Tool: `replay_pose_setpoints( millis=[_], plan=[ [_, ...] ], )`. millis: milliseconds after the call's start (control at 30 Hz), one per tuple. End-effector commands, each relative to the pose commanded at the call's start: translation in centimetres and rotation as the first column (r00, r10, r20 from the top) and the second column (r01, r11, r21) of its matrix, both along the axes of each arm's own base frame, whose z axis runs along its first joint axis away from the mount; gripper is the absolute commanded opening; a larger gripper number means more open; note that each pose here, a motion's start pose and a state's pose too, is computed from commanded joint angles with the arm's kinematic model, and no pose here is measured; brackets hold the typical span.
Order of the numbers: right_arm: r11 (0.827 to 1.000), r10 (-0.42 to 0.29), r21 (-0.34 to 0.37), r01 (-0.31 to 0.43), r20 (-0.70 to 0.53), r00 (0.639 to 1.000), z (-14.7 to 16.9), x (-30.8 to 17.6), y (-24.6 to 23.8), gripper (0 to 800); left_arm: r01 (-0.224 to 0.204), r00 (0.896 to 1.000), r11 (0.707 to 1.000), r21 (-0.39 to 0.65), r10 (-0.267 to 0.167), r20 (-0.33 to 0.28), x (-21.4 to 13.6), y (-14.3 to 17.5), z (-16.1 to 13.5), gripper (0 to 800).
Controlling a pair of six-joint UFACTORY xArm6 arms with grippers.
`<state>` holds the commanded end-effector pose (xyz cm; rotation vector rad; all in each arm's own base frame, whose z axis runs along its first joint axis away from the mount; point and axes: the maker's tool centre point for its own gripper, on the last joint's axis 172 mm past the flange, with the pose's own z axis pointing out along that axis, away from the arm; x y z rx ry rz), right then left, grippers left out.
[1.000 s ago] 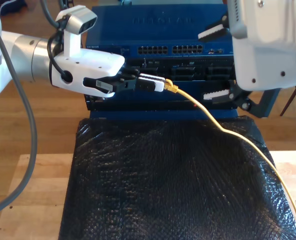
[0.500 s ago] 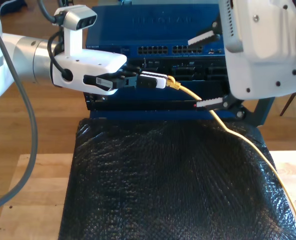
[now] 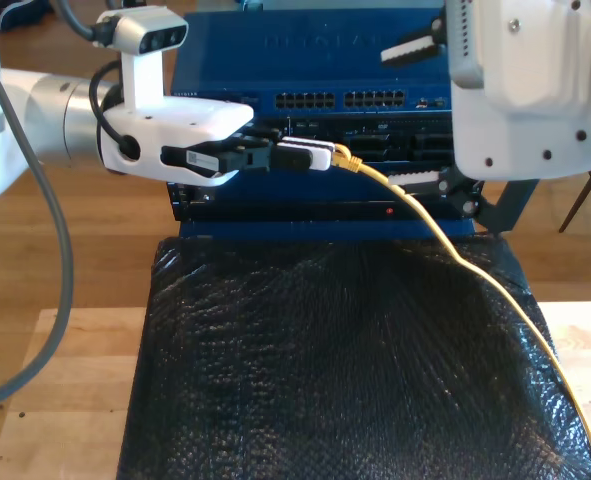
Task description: Grab the cable and plug it in
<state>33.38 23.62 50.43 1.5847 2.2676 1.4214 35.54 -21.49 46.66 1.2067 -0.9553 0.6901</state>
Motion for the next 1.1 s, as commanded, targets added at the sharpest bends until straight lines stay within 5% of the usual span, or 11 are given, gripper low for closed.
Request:
replay_pose_setpoints(
  millis=[500,767,933,1100],
  plan=[
    [0.996,0.079,0.022,-0.081,0.086,0.993,0.3,-2.1,2.4,792,0.043,0.998,0.996,-0.075,-0.047,-0.050,-0.4,0.4,1.4,3],
    [0.997,0.063,0.035,-0.067,0.121,0.991,0.8,-1.5,2.4,793,0.068,0.996,0.994,-0.089,-0.074,-0.057,-1.1,0.4,1.7,3],
    [0.997,0.063,0.035,-0.068,0.123,0.990,0.8,-1.5,2.4,794,0.122,0.985,0.981,-0.149,-0.139,-0.105,-2.0,0.8,2.3,3],
    [0.996,0.067,0.043,-0.074,0.138,0.988,1.2,-1.9,2.5,798,0.126,0.983,0.975,-0.183,-0.147,-0.106,-2.0,1.0,3.2,5]
  ],
)
